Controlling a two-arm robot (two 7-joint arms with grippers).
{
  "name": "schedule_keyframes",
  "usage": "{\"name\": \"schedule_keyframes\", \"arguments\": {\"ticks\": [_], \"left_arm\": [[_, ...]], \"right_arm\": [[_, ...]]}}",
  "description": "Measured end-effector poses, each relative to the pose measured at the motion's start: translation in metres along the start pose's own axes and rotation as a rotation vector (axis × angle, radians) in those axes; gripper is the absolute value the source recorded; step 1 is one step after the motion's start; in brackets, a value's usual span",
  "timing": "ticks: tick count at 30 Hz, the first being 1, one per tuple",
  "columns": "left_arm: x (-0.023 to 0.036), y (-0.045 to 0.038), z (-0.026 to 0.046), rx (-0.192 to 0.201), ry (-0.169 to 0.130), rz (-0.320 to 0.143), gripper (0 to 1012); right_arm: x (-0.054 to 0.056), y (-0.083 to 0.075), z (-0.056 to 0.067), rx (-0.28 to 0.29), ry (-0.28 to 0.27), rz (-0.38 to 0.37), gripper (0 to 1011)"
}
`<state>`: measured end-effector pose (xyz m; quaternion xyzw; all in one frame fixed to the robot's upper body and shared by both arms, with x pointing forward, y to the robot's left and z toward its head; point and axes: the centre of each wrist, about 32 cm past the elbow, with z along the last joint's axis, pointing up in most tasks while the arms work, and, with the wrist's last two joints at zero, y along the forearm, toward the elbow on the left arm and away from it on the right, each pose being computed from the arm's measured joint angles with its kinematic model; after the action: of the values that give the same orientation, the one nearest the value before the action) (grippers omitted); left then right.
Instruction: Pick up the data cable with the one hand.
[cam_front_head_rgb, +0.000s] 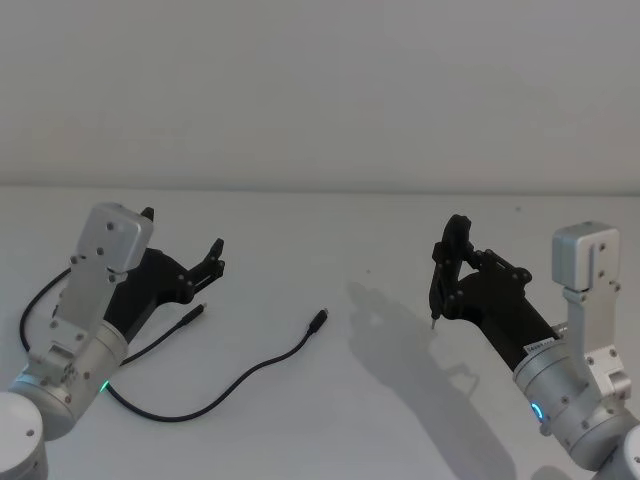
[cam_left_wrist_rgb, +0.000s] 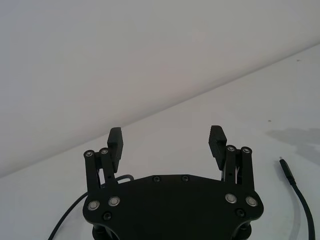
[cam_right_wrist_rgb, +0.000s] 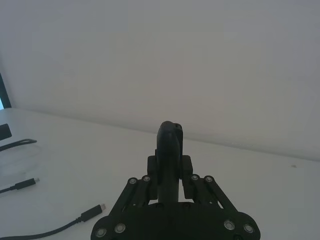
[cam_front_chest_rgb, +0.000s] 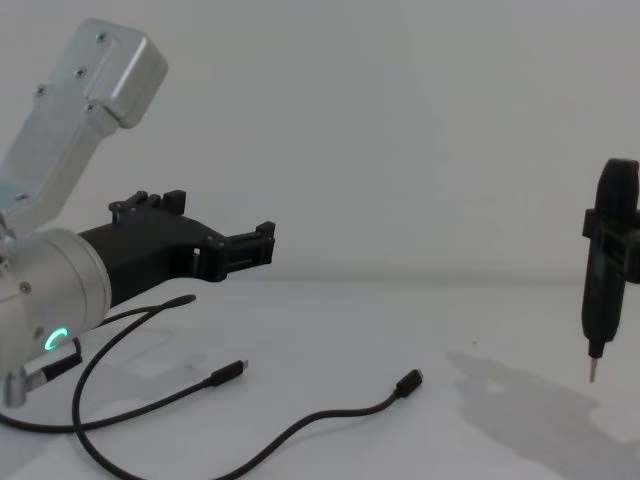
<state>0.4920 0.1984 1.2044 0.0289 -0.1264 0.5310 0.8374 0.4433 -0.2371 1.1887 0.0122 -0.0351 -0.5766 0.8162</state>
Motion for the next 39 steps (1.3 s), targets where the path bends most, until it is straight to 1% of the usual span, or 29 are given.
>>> {"name": "schedule_keyframes", "arguments": {"ticks": [39], "left_arm": [[0.0000, 0.0000, 0.0000, 0.000, 0.000, 0.000, 1001]], "right_arm": [[0.0000, 0.0000, 0.0000, 0.000, 0.000, 0.000, 275]]}}
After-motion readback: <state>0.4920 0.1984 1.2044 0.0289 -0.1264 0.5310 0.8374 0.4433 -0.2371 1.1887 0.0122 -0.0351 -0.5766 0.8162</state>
